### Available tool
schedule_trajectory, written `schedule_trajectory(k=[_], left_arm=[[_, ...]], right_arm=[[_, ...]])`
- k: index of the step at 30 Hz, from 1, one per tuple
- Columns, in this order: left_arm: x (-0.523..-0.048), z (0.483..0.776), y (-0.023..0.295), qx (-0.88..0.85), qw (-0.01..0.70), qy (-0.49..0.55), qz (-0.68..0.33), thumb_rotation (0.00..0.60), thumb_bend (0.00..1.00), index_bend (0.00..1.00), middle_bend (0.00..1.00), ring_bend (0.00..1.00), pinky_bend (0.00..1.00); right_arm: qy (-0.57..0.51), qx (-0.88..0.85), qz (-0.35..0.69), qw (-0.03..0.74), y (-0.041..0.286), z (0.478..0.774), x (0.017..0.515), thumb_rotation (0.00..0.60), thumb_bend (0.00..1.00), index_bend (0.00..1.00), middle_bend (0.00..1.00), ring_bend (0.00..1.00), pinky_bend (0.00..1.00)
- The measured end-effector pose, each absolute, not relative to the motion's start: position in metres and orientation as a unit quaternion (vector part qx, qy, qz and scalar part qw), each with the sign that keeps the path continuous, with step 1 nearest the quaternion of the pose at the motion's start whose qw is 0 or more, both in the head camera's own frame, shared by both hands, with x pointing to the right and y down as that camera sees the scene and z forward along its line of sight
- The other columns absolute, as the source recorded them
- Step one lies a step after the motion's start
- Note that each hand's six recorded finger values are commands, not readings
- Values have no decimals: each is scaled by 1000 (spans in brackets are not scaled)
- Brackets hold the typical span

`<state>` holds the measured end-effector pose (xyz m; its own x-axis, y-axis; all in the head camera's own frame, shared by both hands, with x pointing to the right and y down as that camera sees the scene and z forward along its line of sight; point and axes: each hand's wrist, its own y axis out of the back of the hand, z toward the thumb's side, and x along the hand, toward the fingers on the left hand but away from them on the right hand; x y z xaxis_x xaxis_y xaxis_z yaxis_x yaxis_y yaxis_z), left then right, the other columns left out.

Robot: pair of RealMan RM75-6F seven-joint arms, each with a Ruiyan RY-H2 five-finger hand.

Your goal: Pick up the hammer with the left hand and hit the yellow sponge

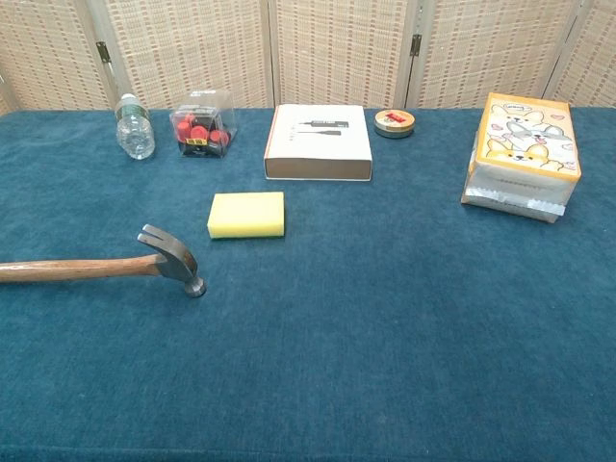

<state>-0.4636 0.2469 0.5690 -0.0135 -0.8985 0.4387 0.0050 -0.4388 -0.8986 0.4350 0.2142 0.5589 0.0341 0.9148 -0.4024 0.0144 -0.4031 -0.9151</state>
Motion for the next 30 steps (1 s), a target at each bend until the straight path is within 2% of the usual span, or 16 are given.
schedule_trajectory(k=[18, 24, 30], left_arm=[[-457, 569, 239, -601, 382, 375, -594, 600, 208, 180, 173, 133, 232], [-452, 571, 229, -606, 385, 369, -590, 600, 209, 212, 191, 190, 232], [-439, 576, 221, -621, 395, 351, -579, 600, 208, 215, 197, 191, 232]], right_arm=[[-398, -597, 573, 395, 211, 547, 441, 600, 353, 168, 262, 179, 234], [-401, -591, 571, 406, 205, 538, 443, 600, 352, 168, 262, 179, 234], [-401, -591, 566, 413, 201, 534, 441, 600, 353, 168, 262, 179, 234]])
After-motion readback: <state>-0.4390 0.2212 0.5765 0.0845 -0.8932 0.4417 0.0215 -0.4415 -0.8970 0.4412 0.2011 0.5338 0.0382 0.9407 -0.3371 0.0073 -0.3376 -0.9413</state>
